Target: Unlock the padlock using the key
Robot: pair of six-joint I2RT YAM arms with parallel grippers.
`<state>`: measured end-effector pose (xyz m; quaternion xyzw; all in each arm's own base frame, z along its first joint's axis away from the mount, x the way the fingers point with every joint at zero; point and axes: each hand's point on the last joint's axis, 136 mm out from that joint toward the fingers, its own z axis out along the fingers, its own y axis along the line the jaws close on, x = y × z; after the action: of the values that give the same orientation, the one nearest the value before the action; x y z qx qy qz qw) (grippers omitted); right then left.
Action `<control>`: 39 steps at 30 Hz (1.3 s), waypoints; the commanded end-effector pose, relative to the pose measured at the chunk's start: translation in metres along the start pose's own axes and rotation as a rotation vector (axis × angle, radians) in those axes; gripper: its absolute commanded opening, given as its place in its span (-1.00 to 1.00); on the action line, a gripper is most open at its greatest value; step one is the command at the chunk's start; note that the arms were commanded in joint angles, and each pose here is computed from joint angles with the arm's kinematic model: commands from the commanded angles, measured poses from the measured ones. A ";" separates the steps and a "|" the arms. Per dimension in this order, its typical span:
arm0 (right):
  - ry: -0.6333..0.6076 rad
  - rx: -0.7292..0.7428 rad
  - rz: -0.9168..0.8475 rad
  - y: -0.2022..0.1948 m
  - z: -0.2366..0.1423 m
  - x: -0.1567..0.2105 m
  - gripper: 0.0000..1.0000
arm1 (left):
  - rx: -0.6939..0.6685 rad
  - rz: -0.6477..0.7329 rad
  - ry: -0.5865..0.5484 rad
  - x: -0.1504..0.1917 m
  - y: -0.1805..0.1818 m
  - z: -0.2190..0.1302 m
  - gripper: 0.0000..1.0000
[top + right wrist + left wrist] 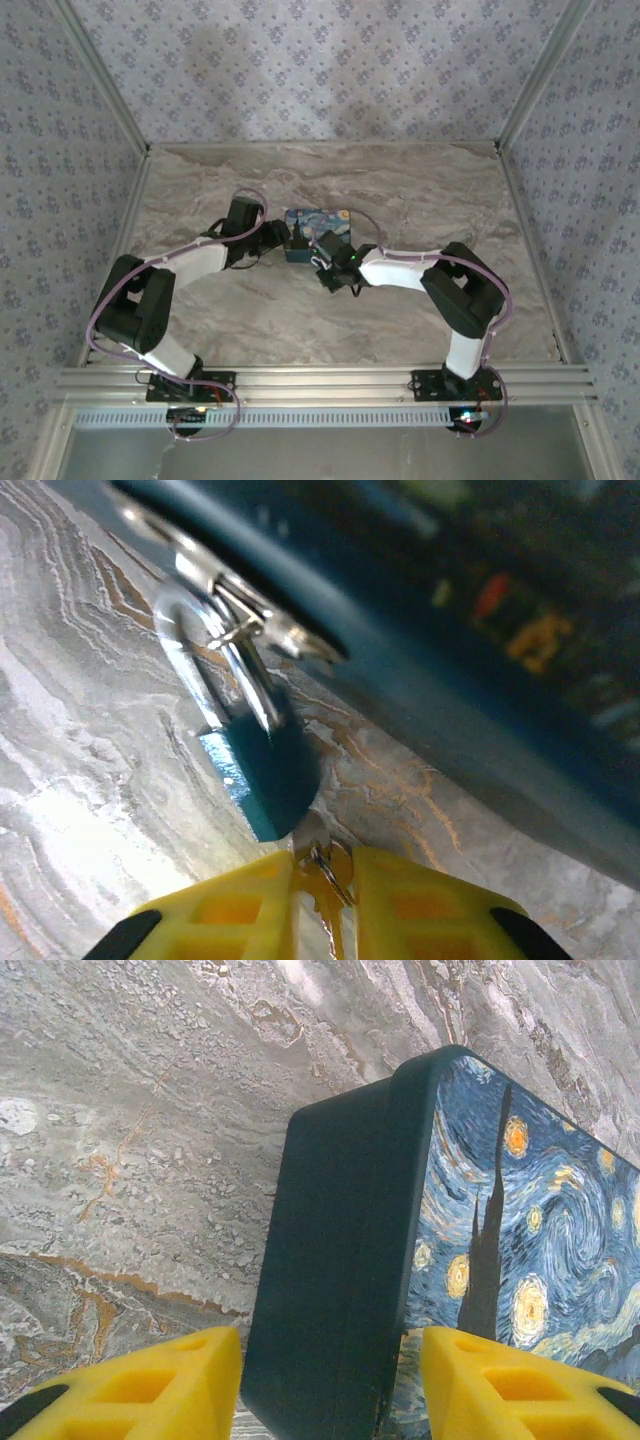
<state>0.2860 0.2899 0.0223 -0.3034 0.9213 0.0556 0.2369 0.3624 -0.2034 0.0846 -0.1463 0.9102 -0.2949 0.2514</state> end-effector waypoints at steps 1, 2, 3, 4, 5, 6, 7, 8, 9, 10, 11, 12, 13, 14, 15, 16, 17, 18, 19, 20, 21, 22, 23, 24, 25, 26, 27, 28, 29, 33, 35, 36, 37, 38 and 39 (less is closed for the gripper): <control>0.031 -0.010 -0.032 0.005 0.007 0.007 -0.73 | 0.014 0.016 -0.006 -0.008 -0.007 0.001 0.00; 0.031 -0.008 -0.035 0.004 0.007 0.007 -0.79 | 0.015 0.014 -0.006 -0.008 -0.007 0.001 0.00; 0.033 -0.007 -0.044 0.004 0.007 0.007 -0.84 | 0.015 0.015 -0.006 -0.008 -0.007 0.001 0.00; 0.032 -0.005 -0.055 0.004 0.006 0.007 -0.92 | 0.013 0.015 -0.006 -0.008 -0.006 0.001 0.00; 0.029 0.003 -0.065 0.003 0.006 0.006 -0.99 | 0.013 0.015 -0.006 -0.009 -0.005 0.002 0.00; 0.025 0.013 -0.077 0.003 0.005 0.005 -1.00 | 0.014 0.015 -0.008 -0.009 -0.005 0.002 0.00; 0.021 0.016 -0.092 0.003 0.004 0.004 -1.00 | 0.013 0.014 -0.007 -0.010 -0.004 0.002 0.00; 0.012 0.020 -0.105 0.002 0.003 0.002 -1.00 | 0.015 0.016 -0.008 -0.010 -0.004 0.002 0.00; 0.005 0.028 -0.117 0.002 0.001 0.001 -1.00 | 0.014 0.016 -0.009 -0.011 -0.004 0.002 0.00; -0.001 0.031 -0.129 0.001 0.000 -0.002 -1.00 | 0.015 0.016 -0.010 -0.012 -0.004 0.002 0.00; -0.007 0.032 -0.140 0.002 -0.001 -0.004 -1.00 | 0.017 0.015 -0.007 -0.013 -0.004 0.002 0.00; -0.014 0.034 -0.147 0.001 -0.002 -0.006 -1.00 | 0.018 0.015 -0.009 -0.013 -0.004 0.002 0.00; -0.024 0.030 -0.158 0.003 -0.003 -0.009 -1.00 | 0.016 0.014 -0.009 -0.014 -0.004 0.002 0.00; -0.035 0.029 -0.169 0.004 -0.004 -0.011 -1.00 | 0.017 0.015 -0.006 -0.014 -0.004 0.002 0.00; -0.046 0.031 -0.178 0.005 -0.004 -0.014 -1.00 | 0.016 0.015 -0.006 -0.014 -0.004 0.002 0.00; -0.053 0.028 -0.188 0.006 -0.004 -0.017 -1.00 | 0.019 0.015 -0.006 -0.014 -0.005 0.002 0.00; -0.060 0.028 -0.201 0.008 -0.004 -0.019 -1.00 | 0.019 0.014 -0.004 -0.013 -0.004 0.002 0.00; -0.067 0.026 -0.213 0.011 -0.004 -0.022 -1.00 | 0.019 0.013 -0.004 -0.013 -0.004 0.002 0.00; -0.074 0.016 -0.225 0.014 -0.004 -0.024 -1.00 | 0.019 0.012 -0.005 -0.013 -0.004 0.002 0.00; -0.092 0.007 -0.241 0.018 -0.006 -0.027 -1.00 | 0.020 0.011 -0.005 -0.012 -0.003 0.002 0.00; -0.111 0.003 -0.259 0.023 -0.007 -0.031 -1.00 | 0.021 0.010 -0.005 -0.012 -0.003 0.001 0.00; -0.124 -0.001 -0.273 0.027 -0.009 -0.033 -1.00 | 0.019 0.009 -0.004 -0.012 -0.003 0.002 0.00; -0.140 0.000 -0.285 0.029 -0.011 -0.037 -1.00 | 0.019 0.010 -0.005 -0.012 -0.003 0.001 0.00; -0.156 -0.002 -0.290 0.032 -0.012 -0.040 -1.00 | 0.019 0.009 -0.005 -0.012 -0.003 0.001 0.00; -0.169 -0.002 -0.295 0.033 -0.013 -0.042 -1.00 | 0.019 0.009 -0.004 -0.012 -0.003 0.001 0.00; -0.188 0.001 -0.302 0.035 -0.016 -0.045 -1.00 | 0.019 0.011 -0.004 -0.011 -0.002 0.002 0.00; -0.200 0.006 -0.301 0.034 -0.018 -0.047 -1.00 | 0.016 0.012 -0.002 -0.011 -0.002 0.002 0.00; -0.203 0.010 -0.298 0.033 -0.019 -0.047 -1.00 | 0.015 0.012 -0.001 -0.011 -0.002 0.002 0.00; -0.206 0.011 -0.302 0.033 -0.020 -0.048 -1.00 | 0.015 0.014 0.000 -0.011 -0.001 0.003 0.00; -0.204 0.017 -0.309 0.030 -0.020 -0.047 -1.00 | 0.017 0.011 0.007 -0.010 -0.001 0.005 -0.01; -0.220 0.007 -0.310 0.033 -0.023 -0.050 -1.00 | 0.017 0.008 0.007 -0.010 0.000 0.006 -0.01; -0.228 -0.002 -0.308 0.035 -0.024 -0.052 -1.00 | 0.018 0.007 0.008 -0.010 0.000 0.006 -0.02; -0.237 -0.010 -0.304 0.037 -0.026 -0.054 -1.00 | 0.018 0.005 0.009 -0.009 0.000 0.006 -0.02; -0.240 -0.016 -0.300 0.039 -0.027 -0.056 -1.00 | 0.020 0.004 0.010 -0.009 0.000 0.006 -0.02; -0.245 -0.014 -0.297 0.040 -0.026 -0.059 -1.00 | 0.024 0.001 0.007 -0.009 -0.001 0.006 -0.02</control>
<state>0.2869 0.3342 0.0479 -0.4330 0.8420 0.0477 0.3183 0.3693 -0.2020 0.0836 -0.1454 0.9085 -0.3019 0.2495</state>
